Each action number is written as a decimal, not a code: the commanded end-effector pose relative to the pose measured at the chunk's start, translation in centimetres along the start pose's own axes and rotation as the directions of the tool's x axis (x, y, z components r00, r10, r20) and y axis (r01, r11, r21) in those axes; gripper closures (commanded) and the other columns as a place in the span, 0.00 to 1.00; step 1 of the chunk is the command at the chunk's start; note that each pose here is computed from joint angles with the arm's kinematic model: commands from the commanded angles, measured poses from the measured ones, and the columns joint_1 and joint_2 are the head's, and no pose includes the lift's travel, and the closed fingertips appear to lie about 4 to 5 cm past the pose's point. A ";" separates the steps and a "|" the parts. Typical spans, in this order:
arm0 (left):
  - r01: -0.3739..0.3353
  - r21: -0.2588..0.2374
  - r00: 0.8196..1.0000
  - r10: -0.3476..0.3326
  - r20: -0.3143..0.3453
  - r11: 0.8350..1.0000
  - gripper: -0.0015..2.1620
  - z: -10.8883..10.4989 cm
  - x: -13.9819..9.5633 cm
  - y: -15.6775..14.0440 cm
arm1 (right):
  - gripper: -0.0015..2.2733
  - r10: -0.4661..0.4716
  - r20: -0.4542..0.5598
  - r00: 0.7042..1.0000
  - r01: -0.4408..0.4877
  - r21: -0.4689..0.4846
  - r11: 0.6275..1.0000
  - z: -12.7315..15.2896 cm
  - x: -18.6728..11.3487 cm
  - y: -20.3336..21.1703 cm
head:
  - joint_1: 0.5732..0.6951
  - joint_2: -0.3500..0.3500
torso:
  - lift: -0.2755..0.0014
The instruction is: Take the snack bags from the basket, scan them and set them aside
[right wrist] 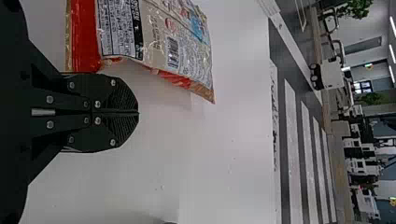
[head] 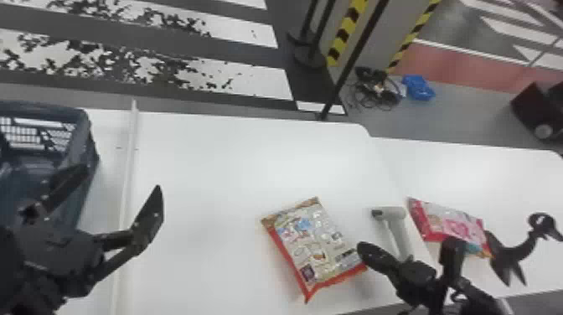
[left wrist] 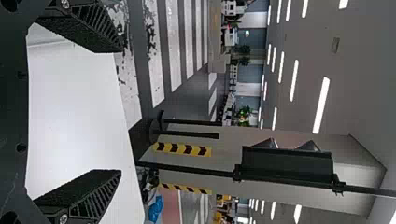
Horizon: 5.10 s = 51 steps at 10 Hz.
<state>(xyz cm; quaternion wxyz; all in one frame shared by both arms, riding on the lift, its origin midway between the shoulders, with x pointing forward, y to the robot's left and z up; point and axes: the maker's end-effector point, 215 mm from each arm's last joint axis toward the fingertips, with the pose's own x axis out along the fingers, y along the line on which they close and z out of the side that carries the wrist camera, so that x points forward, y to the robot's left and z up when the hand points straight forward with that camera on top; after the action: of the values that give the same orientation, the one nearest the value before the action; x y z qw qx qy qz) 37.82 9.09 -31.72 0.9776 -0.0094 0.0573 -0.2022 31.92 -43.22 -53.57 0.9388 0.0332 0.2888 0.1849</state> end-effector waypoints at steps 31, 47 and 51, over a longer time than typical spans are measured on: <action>-0.246 -0.046 0.965 0.249 0.082 0.968 0.03 0.1 -7.4 13.1 | 0.99 0.097 0.184 0.978 -0.099 0.000 0.995 1.2 7.0 11.3 | 1.00 0.36 | 0.72; -0.214 -0.072 0.973 0.219 0.072 0.974 0.03 -2.0 -5.4 12.7 | 0.03 -0.213 0.107 0.971 0.213 0.011 0.977 4.8 -0.6 -10.7 | 1.00 0.00 | 0.72; -0.214 -0.062 0.973 0.218 0.076 0.975 0.03 -1.8 -5.4 13.0 | 0.05 -0.243 0.048 0.969 0.240 0.051 0.969 1.8 0.5 -12.0 | 1.00 0.00 | 0.72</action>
<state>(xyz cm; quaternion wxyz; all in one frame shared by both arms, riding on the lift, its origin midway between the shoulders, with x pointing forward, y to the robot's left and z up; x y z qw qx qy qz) 37.85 23.16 -33.48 0.9947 -0.0381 0.0234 -0.0922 37.41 -54.07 -53.98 0.9618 0.0225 0.2655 0.0629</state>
